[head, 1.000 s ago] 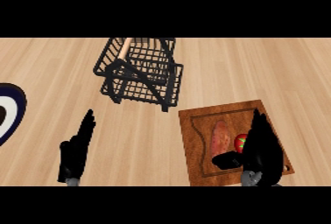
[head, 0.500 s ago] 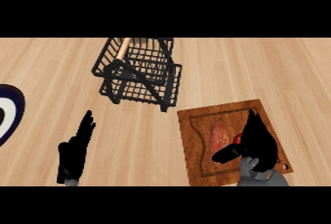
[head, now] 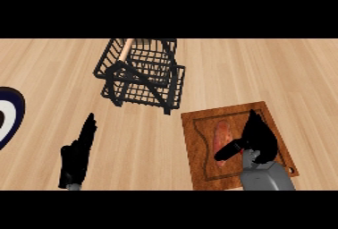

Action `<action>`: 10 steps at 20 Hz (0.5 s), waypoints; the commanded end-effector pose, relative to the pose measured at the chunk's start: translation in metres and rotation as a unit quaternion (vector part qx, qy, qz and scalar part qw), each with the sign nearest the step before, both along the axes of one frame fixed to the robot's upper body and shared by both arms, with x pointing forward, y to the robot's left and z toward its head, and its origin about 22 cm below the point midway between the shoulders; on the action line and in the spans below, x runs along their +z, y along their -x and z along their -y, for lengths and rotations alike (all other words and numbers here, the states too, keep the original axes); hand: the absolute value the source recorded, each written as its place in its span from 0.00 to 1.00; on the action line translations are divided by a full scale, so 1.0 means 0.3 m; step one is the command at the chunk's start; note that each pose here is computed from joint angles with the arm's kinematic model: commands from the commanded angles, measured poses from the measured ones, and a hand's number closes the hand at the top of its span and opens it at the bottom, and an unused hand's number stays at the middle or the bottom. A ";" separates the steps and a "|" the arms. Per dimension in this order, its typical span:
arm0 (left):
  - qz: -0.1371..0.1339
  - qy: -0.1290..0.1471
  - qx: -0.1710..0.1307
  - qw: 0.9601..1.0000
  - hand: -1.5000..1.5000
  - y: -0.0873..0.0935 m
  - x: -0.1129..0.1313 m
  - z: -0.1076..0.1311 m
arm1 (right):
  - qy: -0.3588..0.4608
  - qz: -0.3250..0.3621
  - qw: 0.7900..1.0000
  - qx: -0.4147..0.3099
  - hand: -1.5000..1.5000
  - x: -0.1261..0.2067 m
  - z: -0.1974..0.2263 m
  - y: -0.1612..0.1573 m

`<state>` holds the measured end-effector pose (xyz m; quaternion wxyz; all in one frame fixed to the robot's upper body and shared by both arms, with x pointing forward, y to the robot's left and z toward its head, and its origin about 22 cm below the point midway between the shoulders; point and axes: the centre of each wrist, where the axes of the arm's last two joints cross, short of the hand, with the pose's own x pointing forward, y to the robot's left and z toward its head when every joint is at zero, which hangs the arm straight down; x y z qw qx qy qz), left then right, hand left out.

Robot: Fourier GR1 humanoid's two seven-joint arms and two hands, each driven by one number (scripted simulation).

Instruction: Pick the sweet potato from the cutting board and place it in the tiered basket

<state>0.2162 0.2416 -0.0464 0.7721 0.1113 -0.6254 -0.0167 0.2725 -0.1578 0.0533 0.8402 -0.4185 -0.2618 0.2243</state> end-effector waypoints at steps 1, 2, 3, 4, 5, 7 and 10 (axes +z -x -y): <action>-0.017 0.003 0.003 1.000 0.50 0.006 -0.025 -0.010 | 0.016 -0.094 0.993 -0.068 0.00 -0.035 -0.043 0.015; -0.027 -0.003 0.022 0.999 0.50 0.007 -0.048 -0.020 | 0.011 -0.090 0.994 -0.068 0.00 -0.012 -0.037 -0.015; -0.023 -0.003 0.009 1.000 0.50 0.038 -0.034 -0.026 | -0.001 -0.099 0.992 -0.083 0.00 -0.036 -0.026 -0.032; -0.020 -0.004 0.010 1.000 0.50 0.002 -0.011 -0.048 | -0.006 -0.092 0.993 -0.075 0.00 -0.010 -0.028 -0.036; -0.029 -0.001 0.011 1.000 0.50 0.000 -0.034 -0.027 | -0.012 -0.092 0.992 -0.080 0.00 0.003 -0.004 -0.021; -0.020 0.006 0.004 1.000 0.50 0.017 -0.029 0.001 | -0.014 -0.093 0.992 -0.085 0.00 -0.010 -0.012 -0.044; -0.025 -0.006 0.004 1.000 0.50 0.026 -0.021 -0.003 | -0.016 -0.104 0.991 -0.077 0.00 -0.038 -0.032 -0.027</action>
